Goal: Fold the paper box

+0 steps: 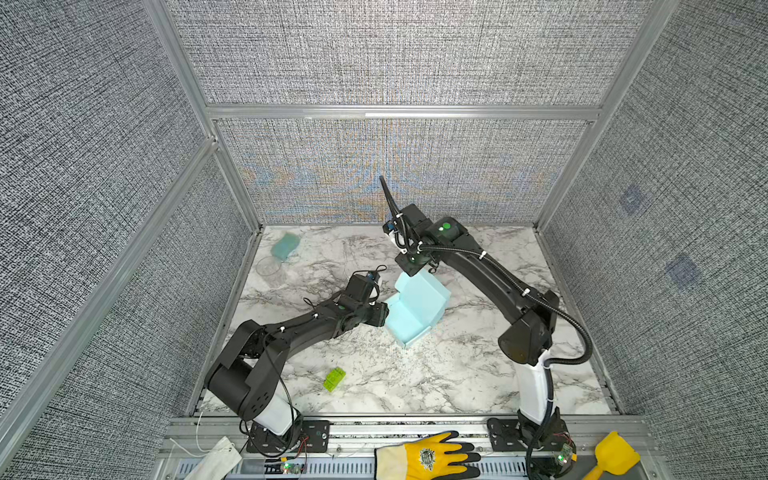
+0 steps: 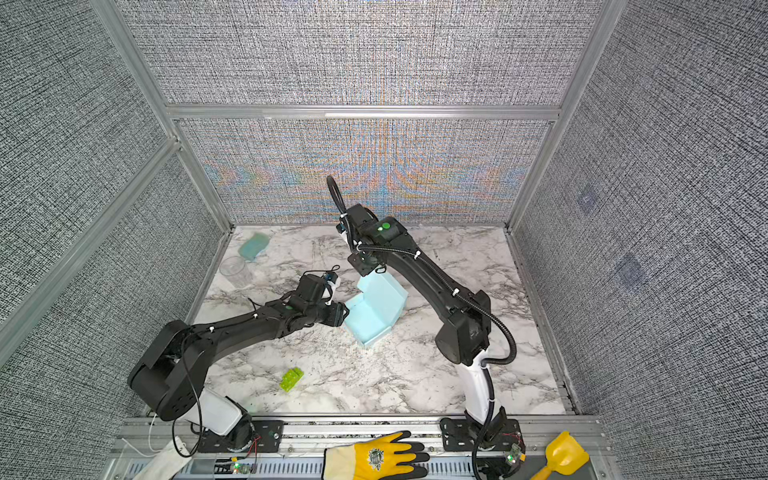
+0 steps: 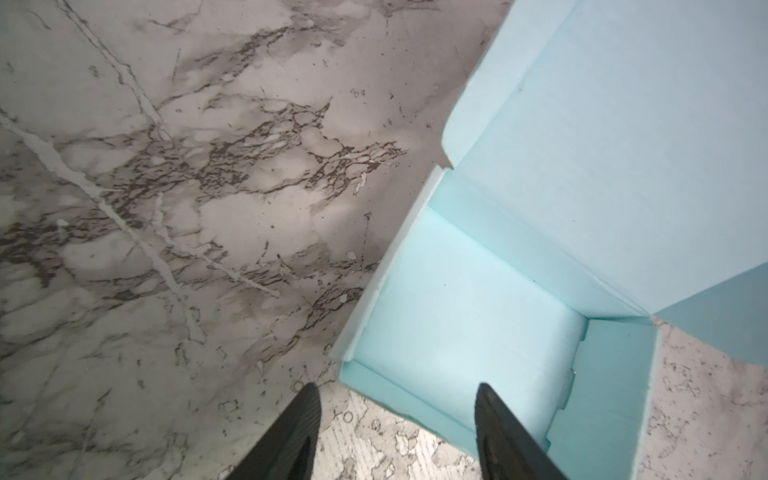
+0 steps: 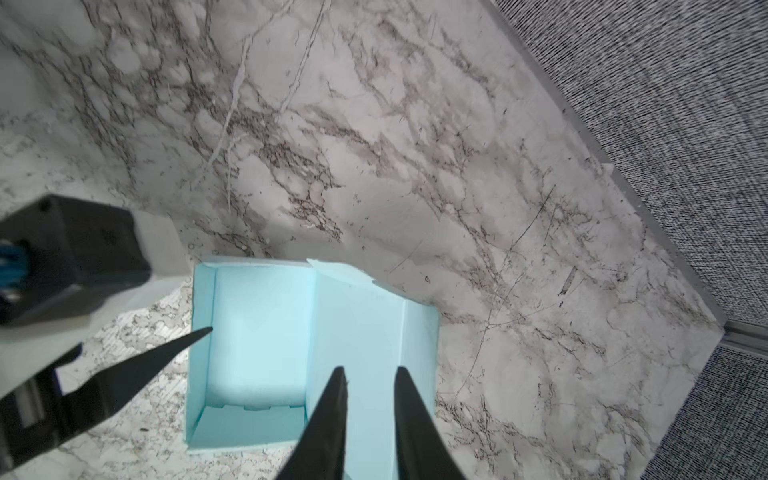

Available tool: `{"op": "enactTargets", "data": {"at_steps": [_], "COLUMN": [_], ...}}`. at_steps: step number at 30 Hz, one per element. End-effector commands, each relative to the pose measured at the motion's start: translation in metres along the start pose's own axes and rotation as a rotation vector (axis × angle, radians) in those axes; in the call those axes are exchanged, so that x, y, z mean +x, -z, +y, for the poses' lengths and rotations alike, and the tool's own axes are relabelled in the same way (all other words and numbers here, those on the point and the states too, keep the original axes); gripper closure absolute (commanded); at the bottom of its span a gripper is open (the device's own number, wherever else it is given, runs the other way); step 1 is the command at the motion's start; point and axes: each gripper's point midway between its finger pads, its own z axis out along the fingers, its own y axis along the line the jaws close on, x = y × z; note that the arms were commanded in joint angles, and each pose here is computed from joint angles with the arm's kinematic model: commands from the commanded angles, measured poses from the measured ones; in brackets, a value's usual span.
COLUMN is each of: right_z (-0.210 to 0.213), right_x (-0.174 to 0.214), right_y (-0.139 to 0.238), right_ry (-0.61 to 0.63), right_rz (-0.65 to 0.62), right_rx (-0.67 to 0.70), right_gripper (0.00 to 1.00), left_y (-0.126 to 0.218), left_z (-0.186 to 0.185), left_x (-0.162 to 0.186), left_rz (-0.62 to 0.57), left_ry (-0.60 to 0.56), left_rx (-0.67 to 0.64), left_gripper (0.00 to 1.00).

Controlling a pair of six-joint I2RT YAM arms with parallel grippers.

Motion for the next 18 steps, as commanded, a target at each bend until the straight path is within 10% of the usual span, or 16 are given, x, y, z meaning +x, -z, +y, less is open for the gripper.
{"op": "enactTargets", "data": {"at_steps": [1,9,18], "right_z": [-0.013,-0.045,-0.005], "right_x": [-0.022,0.037,0.144], "right_y": [0.033,0.100,0.091], "right_ry": [-0.138,-0.636,-1.052], "right_rz": [-0.158,-0.364,-0.442], "right_rx": [0.029,0.103,0.010], "right_gripper": [0.64,0.44,0.41], "left_y": [0.004,0.021,0.031], "left_z": [0.000,0.013,0.020], "left_x": [-0.009,-0.017,-0.018], "left_rz": [-0.040,-0.083,-0.116], "left_ry": [0.009,0.047,0.095], "left_rx": [-0.010,-0.091,-0.129], "left_gripper": [0.38,0.32,0.30]}}
